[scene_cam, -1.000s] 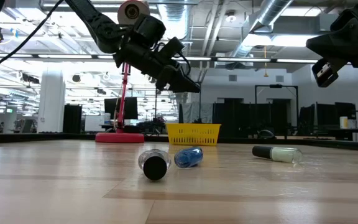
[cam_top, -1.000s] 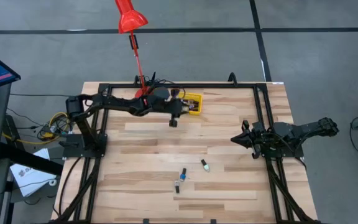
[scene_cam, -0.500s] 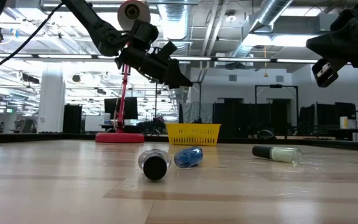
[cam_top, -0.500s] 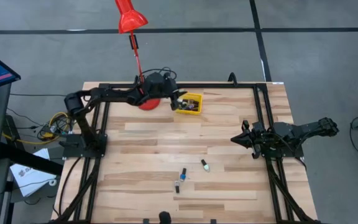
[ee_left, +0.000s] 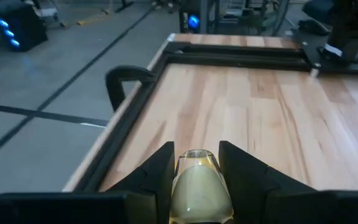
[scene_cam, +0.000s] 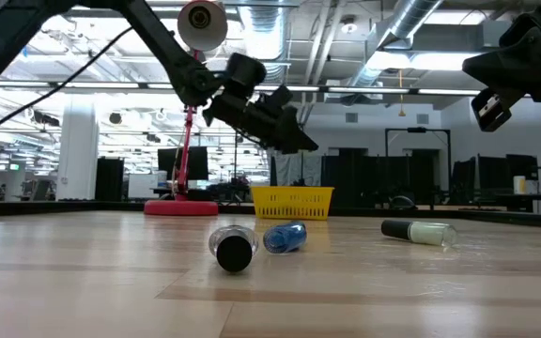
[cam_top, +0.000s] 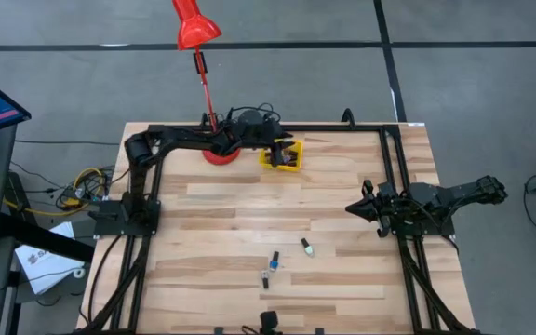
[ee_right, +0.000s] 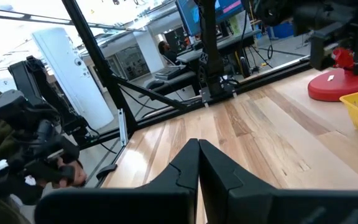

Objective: Pick & Place Nail Polish
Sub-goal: Put the light yellow nail polish bottle into the yellow bin

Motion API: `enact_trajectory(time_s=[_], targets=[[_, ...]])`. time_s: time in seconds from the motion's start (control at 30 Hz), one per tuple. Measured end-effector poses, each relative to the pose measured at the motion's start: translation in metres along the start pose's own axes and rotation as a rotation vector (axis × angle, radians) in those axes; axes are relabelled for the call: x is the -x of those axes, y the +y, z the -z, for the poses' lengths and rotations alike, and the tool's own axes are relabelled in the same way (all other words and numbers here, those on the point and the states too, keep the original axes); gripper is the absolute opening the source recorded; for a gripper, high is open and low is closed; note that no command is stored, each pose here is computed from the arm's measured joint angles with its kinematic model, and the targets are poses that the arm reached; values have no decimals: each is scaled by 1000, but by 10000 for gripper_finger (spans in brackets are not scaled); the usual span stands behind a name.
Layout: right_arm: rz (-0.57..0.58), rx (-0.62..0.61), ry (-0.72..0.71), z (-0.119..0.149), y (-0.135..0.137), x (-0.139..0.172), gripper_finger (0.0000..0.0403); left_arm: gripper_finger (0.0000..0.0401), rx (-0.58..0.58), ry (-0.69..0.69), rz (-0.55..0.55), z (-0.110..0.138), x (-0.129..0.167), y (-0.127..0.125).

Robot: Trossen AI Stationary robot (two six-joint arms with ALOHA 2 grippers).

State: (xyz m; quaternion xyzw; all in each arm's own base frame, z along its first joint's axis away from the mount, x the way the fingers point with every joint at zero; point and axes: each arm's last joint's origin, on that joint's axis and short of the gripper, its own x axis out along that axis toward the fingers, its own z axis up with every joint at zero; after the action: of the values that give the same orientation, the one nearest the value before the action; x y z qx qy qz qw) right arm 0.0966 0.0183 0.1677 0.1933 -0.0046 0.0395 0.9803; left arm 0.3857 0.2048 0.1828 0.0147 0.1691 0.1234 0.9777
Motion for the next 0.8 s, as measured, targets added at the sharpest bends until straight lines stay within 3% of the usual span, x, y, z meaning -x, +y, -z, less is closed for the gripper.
enact_trajectory(time_s=[0.37,0.8], targets=[[0,0,0,0,0,0,1,106,63,83,35,13,-11,0],[0,0,0,0,0,0,1,106,89,172,-17,31,-8,0]])
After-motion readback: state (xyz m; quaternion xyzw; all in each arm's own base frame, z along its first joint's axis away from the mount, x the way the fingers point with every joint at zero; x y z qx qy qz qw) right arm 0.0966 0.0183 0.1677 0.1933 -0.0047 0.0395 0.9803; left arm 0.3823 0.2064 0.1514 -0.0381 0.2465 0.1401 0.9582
